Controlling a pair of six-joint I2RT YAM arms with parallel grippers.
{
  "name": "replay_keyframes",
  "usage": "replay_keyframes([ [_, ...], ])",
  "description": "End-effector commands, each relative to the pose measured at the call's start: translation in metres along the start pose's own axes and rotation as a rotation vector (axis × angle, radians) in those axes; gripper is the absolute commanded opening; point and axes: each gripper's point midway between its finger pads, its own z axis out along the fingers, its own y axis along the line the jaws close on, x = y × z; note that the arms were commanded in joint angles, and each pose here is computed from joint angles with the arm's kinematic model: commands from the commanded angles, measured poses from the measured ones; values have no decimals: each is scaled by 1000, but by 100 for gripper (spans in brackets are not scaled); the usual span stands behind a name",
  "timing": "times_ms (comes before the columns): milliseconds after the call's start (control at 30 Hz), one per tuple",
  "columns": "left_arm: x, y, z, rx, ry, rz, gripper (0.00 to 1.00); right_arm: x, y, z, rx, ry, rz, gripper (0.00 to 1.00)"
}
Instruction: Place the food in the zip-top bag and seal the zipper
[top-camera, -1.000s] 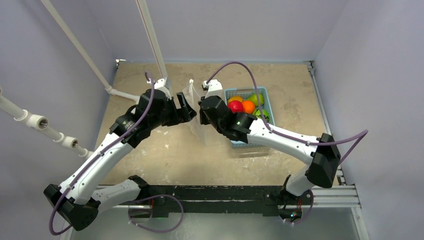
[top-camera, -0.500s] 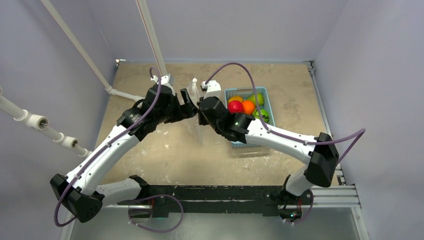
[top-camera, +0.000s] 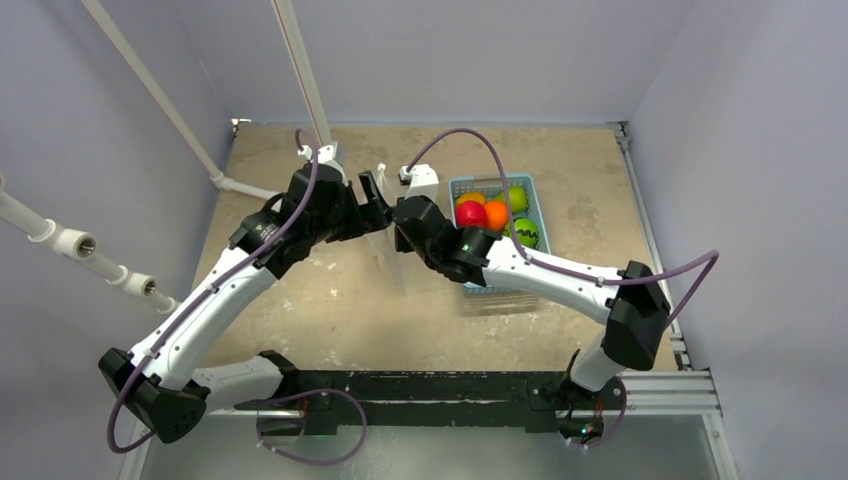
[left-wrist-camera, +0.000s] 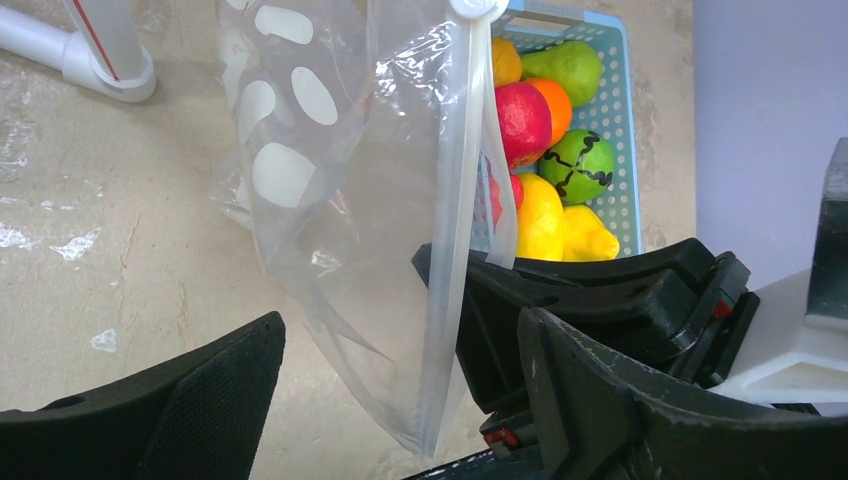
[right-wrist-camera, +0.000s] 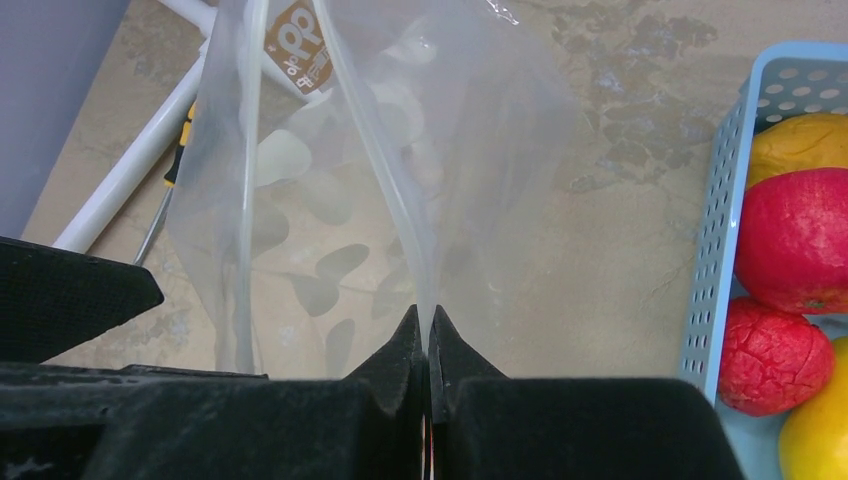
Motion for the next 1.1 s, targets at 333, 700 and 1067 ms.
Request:
replay_keyframes([
  [333, 13, -1, 17, 10, 58, 0, 67, -28, 8, -9, -8, -72, 62, 0],
  [700, 20, 15, 16, -47, 68, 34, 29, -22, 2, -6, 18, -69, 60, 0],
  [1067, 19, 34, 7, -119, 50, 78, 0, -17, 2, -6, 16, -51, 58, 0],
])
